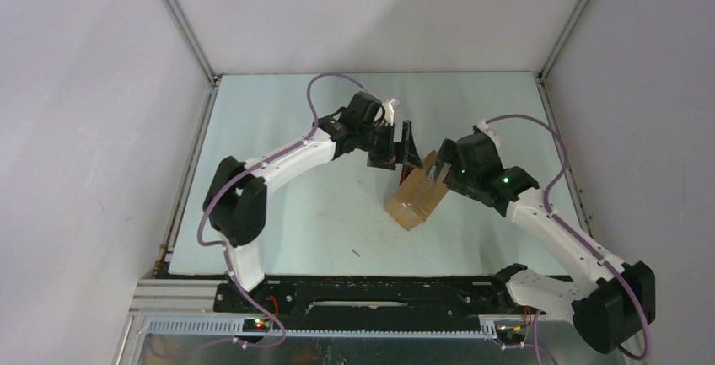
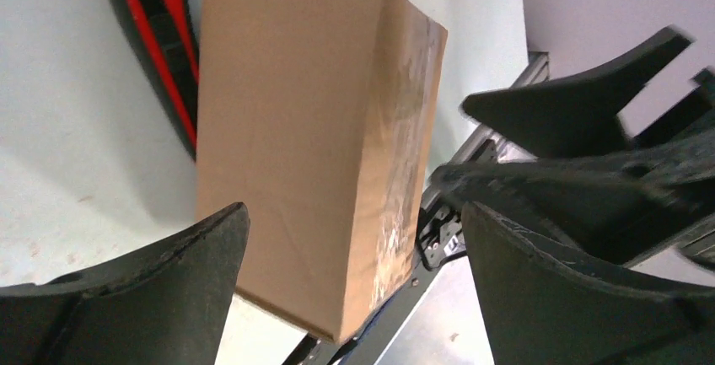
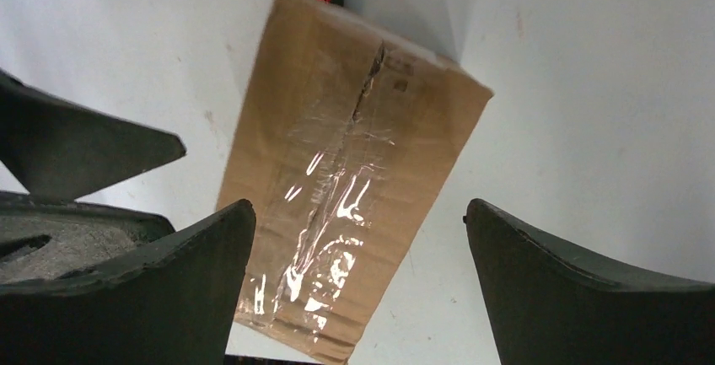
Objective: Unpack the express box
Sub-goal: Move the express box to the center of the board.
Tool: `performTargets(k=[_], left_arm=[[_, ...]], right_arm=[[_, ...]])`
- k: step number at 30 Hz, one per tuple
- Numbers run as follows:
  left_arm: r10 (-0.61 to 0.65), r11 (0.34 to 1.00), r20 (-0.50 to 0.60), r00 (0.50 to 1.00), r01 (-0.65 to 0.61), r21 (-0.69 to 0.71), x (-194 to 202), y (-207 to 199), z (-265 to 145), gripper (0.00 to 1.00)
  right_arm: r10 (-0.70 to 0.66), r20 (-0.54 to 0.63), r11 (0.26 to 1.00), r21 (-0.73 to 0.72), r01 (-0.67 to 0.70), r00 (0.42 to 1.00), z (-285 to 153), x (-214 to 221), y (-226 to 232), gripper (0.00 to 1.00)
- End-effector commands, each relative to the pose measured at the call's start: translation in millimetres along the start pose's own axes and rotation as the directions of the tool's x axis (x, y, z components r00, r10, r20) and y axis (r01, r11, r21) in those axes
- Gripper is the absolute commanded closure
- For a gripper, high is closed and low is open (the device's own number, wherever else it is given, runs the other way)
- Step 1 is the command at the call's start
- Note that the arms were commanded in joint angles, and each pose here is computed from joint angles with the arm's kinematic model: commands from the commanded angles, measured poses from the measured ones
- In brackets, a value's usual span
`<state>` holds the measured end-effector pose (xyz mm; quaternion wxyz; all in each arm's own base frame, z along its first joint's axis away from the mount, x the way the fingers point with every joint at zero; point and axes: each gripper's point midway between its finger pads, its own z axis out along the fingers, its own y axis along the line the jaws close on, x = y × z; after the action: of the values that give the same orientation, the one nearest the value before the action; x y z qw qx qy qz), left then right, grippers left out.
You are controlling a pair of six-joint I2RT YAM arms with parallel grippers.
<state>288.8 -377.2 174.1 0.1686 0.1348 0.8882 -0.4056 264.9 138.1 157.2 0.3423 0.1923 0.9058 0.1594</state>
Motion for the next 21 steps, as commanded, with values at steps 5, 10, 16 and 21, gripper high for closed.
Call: performTargets(k=[5, 10, 16, 21], left_arm=[[-0.079, 0.987, -0.009, 0.997, 0.079, 0.143, -17.5, -21.9, 20.5, 0.0], [-0.117, 0.983, -0.023, 0.993, 0.119, 0.141, -14.1, -15.5, 29.9, 0.04], [-0.142, 0.981, -0.03, 0.989, 0.145, 0.129, -10.4, -13.7, 29.6, 0.22], [-0.152, 0.981, -0.015, 0.988, 0.152, 0.122, -4.7, -15.7, 16.4, 0.3]], right_arm=[[0.113, -0.014, 0.989, -0.09, -0.114, 0.993, 21.3, 26.2, 0.3, 0.02], [0.151, 0.009, 0.97, -0.193, -0.147, 0.988, 30.5, 32.0, 8.7, 0.09], [0.17, 0.033, 0.947, -0.283, -0.154, 0.985, 28.2, 25.9, 28.3, 0.3], [0.171, 0.033, 0.934, -0.325, -0.151, 0.985, 18.2, 24.6, 39.6, 0.53]])
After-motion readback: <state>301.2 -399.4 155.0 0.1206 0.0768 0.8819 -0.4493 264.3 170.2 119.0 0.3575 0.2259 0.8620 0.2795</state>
